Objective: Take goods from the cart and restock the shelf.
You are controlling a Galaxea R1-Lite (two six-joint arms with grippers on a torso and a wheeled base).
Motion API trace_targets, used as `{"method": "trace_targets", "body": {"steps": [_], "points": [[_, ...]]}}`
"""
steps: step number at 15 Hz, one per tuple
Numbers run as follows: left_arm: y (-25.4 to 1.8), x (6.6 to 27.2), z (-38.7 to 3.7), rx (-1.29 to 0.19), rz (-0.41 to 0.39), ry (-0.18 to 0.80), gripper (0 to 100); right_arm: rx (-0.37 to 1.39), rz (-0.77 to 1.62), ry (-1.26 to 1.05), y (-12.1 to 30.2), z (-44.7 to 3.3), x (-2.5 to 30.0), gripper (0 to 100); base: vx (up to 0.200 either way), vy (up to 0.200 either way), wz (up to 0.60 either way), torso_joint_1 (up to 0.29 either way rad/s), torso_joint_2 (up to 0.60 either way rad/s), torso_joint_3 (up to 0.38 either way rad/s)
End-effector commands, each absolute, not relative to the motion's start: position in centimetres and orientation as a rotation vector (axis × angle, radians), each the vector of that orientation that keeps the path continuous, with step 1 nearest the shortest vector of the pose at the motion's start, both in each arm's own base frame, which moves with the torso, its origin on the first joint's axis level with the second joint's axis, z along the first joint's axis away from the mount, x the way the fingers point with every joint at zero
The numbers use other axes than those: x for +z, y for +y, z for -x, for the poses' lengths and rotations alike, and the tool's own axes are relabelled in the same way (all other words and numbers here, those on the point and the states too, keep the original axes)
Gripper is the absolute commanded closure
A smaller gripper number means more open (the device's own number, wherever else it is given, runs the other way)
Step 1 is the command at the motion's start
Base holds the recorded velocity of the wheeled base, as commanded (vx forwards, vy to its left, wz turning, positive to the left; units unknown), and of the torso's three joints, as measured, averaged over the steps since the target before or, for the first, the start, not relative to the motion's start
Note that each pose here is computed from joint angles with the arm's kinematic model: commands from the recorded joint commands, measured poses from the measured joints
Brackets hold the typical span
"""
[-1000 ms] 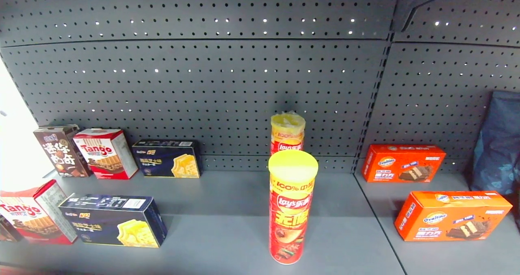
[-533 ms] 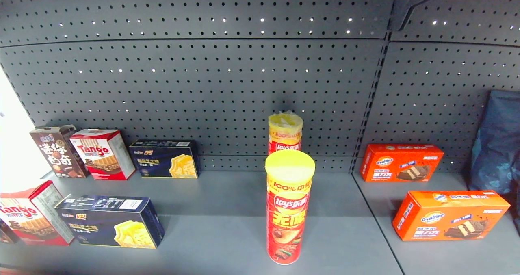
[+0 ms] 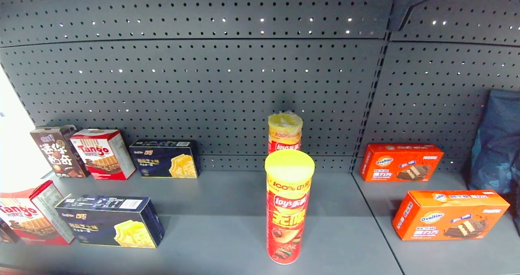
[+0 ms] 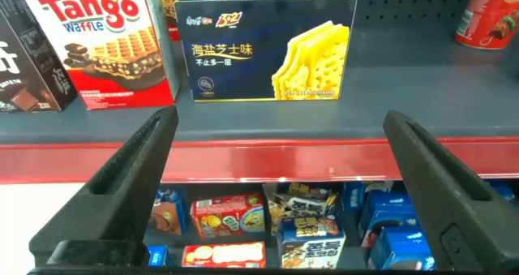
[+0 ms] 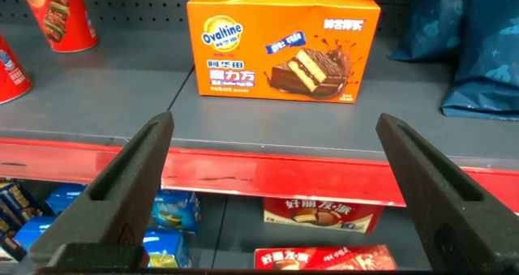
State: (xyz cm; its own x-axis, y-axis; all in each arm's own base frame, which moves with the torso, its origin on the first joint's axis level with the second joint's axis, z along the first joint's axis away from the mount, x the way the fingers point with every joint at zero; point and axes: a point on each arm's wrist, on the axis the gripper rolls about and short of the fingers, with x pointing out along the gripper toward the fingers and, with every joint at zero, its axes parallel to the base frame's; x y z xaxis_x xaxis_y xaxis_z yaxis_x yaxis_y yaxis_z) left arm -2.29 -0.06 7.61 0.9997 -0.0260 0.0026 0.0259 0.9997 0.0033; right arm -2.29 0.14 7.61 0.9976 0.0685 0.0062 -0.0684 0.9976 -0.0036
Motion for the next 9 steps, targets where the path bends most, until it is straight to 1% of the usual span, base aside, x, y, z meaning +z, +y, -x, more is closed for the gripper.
{"method": "trace_targets", "body": {"steps": [1,9], "points": [[-0.07,7.61,2.29,-0.026,-0.003,-0.003,0,0.069,0.005,-0.006,0.14,2.29,7.61,0,0.0,0.0,0.0,0.0,0.0,0.0],[-0.07,7.61,2.29,-0.026,-0.003,-0.003,0,0.069,0.003,-0.006,0.14,2.29,7.61,0,0.0,0.0,0.0,0.0,0.0,0.0]]}}
